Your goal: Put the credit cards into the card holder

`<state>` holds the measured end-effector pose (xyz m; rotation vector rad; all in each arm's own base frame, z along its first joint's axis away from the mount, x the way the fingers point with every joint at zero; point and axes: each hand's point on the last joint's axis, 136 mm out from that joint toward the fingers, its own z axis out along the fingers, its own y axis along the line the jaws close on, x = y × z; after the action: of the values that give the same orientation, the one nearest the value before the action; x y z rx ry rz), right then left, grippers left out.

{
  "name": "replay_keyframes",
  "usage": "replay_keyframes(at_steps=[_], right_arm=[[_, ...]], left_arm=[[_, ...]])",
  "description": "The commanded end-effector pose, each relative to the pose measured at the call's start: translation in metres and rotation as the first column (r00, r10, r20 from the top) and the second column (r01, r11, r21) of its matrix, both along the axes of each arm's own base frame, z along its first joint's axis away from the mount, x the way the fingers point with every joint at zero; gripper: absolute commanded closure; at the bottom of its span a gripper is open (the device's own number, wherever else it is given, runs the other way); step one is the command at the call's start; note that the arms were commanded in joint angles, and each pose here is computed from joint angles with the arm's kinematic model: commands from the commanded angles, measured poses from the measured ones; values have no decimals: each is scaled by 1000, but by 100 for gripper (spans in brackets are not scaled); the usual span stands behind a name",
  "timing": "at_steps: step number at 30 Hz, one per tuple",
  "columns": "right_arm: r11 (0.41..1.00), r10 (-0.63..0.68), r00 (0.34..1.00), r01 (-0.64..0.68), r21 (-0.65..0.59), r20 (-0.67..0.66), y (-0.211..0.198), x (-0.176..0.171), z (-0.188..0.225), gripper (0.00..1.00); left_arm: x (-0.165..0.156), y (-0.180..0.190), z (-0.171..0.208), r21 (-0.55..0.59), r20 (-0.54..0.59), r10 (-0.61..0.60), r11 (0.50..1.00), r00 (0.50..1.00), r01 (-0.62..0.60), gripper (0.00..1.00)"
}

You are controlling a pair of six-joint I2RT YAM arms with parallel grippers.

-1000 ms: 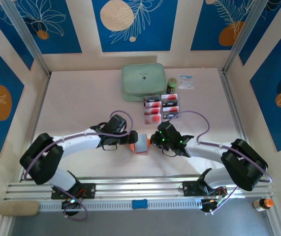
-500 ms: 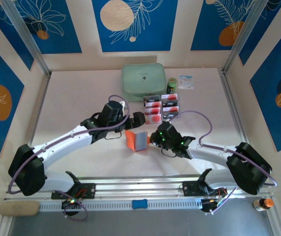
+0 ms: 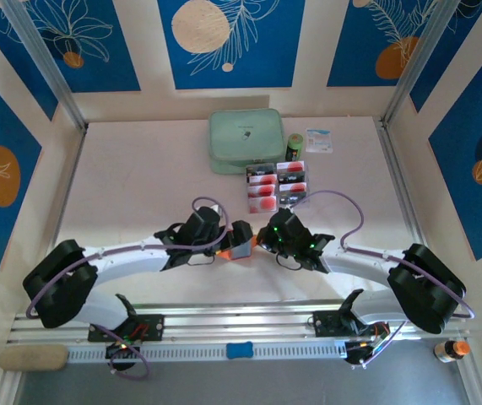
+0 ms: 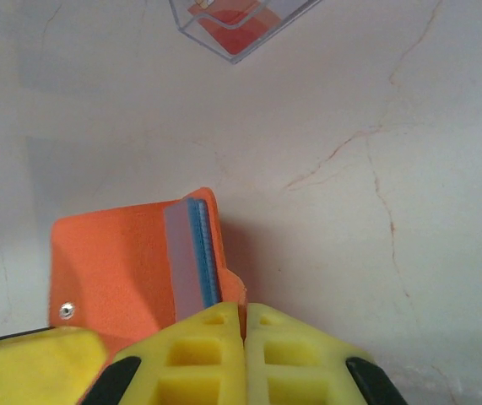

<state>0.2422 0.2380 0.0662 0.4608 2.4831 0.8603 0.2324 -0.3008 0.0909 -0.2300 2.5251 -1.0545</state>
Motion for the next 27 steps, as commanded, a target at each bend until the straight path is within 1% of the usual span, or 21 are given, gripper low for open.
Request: replay_keyframes(at_steps=[1, 5, 8, 12, 15, 20, 25, 27], right_arm=[[1000, -23, 1000, 23, -2, -14, -6, 1, -11, 100], [1000, 17, 999, -16, 22, -47, -3, 2, -21, 100], [998, 54, 997, -51, 44, -64, 0, 4, -27, 100], [994, 91, 993, -85, 71, -75, 0, 10, -33, 100], [990, 115, 990, -108, 86, -81, -1, 14, -35, 100], [986, 140, 985, -130, 106, -101, -4, 19, -38, 82], [984, 148, 986, -139, 110, -80, -9, 23, -27, 74], [985, 143, 987, -136, 103, -66, -12, 24, -20, 74]], left_arm=[[16, 13, -4, 22, 60, 57, 998, 997, -58, 0], [17, 20, -20, 80, 65, 32, 996, 997, -37, 0], [17, 21, -28, 131, 83, -13, 991, 996, 2, 0], [16, 29, -40, 226, 96, -58, 974, 994, 35, 0], [13, 32, -45, 264, 99, -85, 963, 991, 57, 0], [11, 34, -48, 301, 107, -113, 951, 988, 77, 0], [10, 31, -43, 341, 127, -143, 936, 982, 92, 0], [9, 32, -42, 364, 133, -146, 927, 980, 89, 0]])
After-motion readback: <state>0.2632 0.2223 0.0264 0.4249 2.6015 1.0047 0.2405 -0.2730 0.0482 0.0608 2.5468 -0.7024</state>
